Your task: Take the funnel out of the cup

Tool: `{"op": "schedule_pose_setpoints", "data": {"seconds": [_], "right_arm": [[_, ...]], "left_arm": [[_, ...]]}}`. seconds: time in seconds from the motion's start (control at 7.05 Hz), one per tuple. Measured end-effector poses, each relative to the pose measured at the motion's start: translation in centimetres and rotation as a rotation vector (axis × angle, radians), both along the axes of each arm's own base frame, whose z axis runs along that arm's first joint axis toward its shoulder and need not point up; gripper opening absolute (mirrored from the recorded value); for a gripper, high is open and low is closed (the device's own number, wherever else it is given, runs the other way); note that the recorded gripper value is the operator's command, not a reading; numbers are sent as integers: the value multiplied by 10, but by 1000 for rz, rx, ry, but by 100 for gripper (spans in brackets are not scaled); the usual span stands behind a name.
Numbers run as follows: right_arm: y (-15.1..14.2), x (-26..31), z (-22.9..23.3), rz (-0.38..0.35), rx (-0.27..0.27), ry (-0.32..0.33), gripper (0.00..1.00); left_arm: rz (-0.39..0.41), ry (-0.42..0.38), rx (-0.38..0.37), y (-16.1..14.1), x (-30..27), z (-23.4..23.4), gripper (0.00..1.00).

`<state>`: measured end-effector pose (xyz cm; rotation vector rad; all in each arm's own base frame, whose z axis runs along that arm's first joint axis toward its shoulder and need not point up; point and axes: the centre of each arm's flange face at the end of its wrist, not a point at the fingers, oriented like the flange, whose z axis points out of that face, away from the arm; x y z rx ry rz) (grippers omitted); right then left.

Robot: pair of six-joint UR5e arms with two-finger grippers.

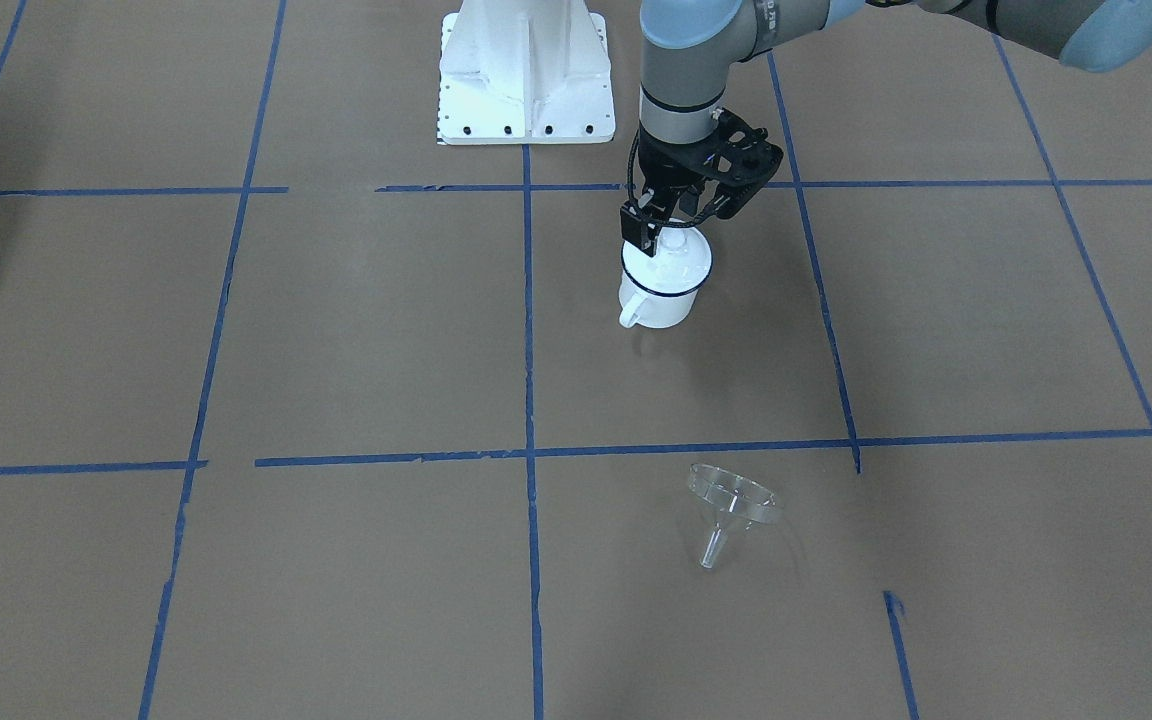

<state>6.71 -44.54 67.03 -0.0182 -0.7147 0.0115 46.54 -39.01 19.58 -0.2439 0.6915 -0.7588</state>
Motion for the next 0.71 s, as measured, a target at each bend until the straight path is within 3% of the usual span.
{"op": "schedule_pose_setpoints", "data": {"seconds": [0.28,0.57,0.71], "right_arm": [[0,0,0,0,0,0,100],[0,0,0,0,-1,0,100],[0,0,0,0,0,0,100]], "left_arm": [[74,-5,95,-16,-21,3,100],[224,9,234,-73,-102,39,100],[299,30,288,-99,-158,77,100]]}}
